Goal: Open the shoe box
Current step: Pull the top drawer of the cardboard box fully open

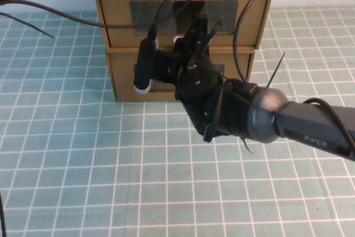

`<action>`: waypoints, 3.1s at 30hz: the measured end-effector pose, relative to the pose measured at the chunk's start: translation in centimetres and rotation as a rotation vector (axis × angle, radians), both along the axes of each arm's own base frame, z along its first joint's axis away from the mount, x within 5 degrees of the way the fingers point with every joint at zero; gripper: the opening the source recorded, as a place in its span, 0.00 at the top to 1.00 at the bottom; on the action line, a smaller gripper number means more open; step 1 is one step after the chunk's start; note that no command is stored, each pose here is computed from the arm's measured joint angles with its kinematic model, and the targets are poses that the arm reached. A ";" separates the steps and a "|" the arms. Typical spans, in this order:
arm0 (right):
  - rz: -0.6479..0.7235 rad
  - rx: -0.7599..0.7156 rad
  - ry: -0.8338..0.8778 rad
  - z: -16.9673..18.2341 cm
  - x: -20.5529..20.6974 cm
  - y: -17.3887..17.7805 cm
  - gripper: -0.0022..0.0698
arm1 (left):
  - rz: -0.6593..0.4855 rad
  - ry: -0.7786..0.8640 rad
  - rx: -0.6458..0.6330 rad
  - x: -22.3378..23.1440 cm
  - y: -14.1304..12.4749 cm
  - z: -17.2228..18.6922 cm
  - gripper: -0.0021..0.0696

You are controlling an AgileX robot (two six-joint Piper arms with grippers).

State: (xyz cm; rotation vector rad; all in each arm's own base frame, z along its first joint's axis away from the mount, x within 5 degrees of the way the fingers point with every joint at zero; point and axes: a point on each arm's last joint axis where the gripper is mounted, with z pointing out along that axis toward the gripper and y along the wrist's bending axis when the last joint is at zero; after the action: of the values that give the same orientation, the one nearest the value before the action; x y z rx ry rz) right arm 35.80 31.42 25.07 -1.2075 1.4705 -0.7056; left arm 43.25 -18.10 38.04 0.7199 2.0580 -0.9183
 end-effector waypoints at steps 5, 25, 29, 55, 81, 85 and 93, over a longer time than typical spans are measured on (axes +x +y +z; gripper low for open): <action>-0.029 -0.009 -0.019 0.2 -0.9 0.5 0.95 | -0.007 0.006 0.003 -0.1 0.0 0.0 0.98; 0.021 -0.031 0.060 0.8 -13.9 0.2 0.96 | -0.013 0.008 0.015 -0.1 0.0 -0.1 0.98; 0.034 -0.022 0.103 0.5 -16.5 0.2 0.96 | -0.013 0.008 0.015 -0.1 0.0 -0.1 0.98; 0.089 0.327 0.361 5.0 -19.7 -1.8 0.49 | 0.006 -0.064 0.028 -1.9 0.7 2.8 0.98; -0.001 0.547 0.342 23.9 -24.0 -15.7 0.98 | 0.088 -0.358 0.134 -22.5 9.1 17.7 0.98; -0.016 0.554 0.335 23.3 -25.3 -19.8 0.98 | 0.117 -0.355 0.215 -25.5 10.2 16.3 0.98; -0.002 0.800 0.348 19.4 -28.3 -27.8 0.99 | 0.285 -0.381 0.288 -32.2 12.9 9.5 0.98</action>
State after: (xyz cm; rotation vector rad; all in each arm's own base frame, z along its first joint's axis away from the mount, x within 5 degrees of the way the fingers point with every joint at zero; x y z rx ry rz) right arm 7.50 3.60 44.51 -0.7109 1.7870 0.1299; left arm 11.01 -5.20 47.52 0.6672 1.8991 -0.2987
